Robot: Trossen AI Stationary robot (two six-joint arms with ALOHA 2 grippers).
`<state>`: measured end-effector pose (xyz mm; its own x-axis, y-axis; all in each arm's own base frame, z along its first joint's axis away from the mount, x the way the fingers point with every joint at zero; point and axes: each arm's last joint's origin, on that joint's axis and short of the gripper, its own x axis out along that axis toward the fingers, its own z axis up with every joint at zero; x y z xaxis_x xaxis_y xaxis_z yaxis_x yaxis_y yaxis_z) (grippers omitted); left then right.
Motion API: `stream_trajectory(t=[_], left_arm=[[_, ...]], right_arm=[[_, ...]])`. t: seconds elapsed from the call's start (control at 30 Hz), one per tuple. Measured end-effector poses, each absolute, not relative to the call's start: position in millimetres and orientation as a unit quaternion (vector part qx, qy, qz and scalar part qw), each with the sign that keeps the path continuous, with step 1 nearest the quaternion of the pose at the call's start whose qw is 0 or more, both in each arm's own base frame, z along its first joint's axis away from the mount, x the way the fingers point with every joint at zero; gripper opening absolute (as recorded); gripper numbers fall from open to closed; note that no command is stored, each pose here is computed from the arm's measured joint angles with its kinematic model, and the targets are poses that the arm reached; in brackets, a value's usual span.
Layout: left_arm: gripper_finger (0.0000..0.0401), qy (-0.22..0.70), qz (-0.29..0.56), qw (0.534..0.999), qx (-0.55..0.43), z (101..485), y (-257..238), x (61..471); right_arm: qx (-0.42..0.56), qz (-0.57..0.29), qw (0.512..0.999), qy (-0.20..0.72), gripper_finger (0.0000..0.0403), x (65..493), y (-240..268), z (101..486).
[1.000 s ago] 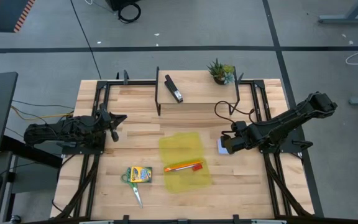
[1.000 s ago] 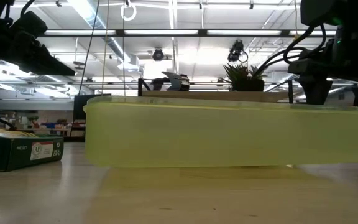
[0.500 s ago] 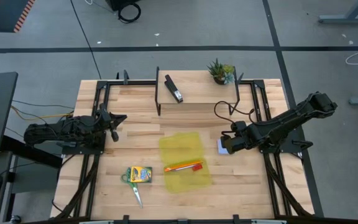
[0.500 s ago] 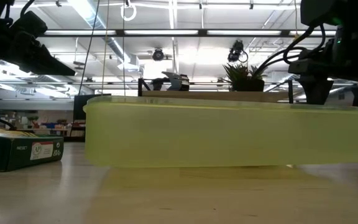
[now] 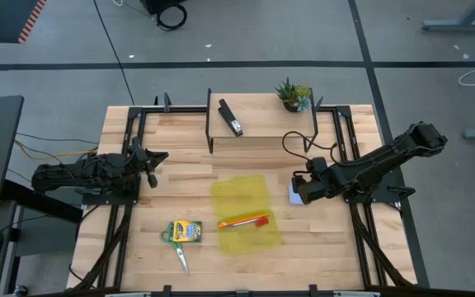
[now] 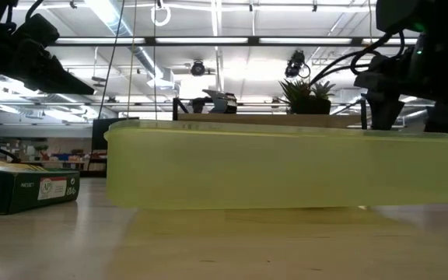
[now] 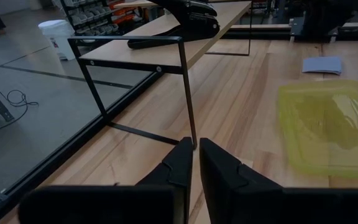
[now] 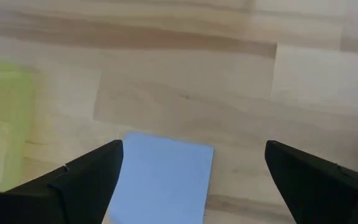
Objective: Pack school essentials
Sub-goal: Put the white sticky note into the yellow supply box
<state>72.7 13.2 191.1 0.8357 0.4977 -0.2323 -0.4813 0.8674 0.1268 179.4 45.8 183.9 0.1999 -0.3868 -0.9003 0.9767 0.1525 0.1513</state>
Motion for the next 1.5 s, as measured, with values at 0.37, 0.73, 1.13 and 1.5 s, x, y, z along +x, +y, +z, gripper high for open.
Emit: stream_trajectory(t=[0.37, 0.73, 1.13, 1.5], left_arm=[[0.0034, 0.130, 0.256, 0.957, 0.032, 191.1, 13.2, 72.7], [0.0032, 0.130, 0.256, 0.958, 0.031, 191.1, 13.2, 72.7], [0.0038, 0.130, 0.256, 0.958, 0.031, 191.1, 13.2, 72.7], [0.0028, 0.130, 0.256, 0.958, 0.031, 191.1, 13.2, 72.7]], right_arm=[[0.359, -0.500, 0.686, 0.389, 0.0400, 180.3, 42.5, 184.1], [0.366, -0.503, 0.683, 0.383, 0.0400, 180.2, 43.0, 184.1], [0.422, -0.492, 0.644, 0.406, 0.0400, 178.0, 42.6, 149.7], [0.408, -0.520, 0.596, 0.455, 0.0400, 224.1, 65.8, 135.3]])
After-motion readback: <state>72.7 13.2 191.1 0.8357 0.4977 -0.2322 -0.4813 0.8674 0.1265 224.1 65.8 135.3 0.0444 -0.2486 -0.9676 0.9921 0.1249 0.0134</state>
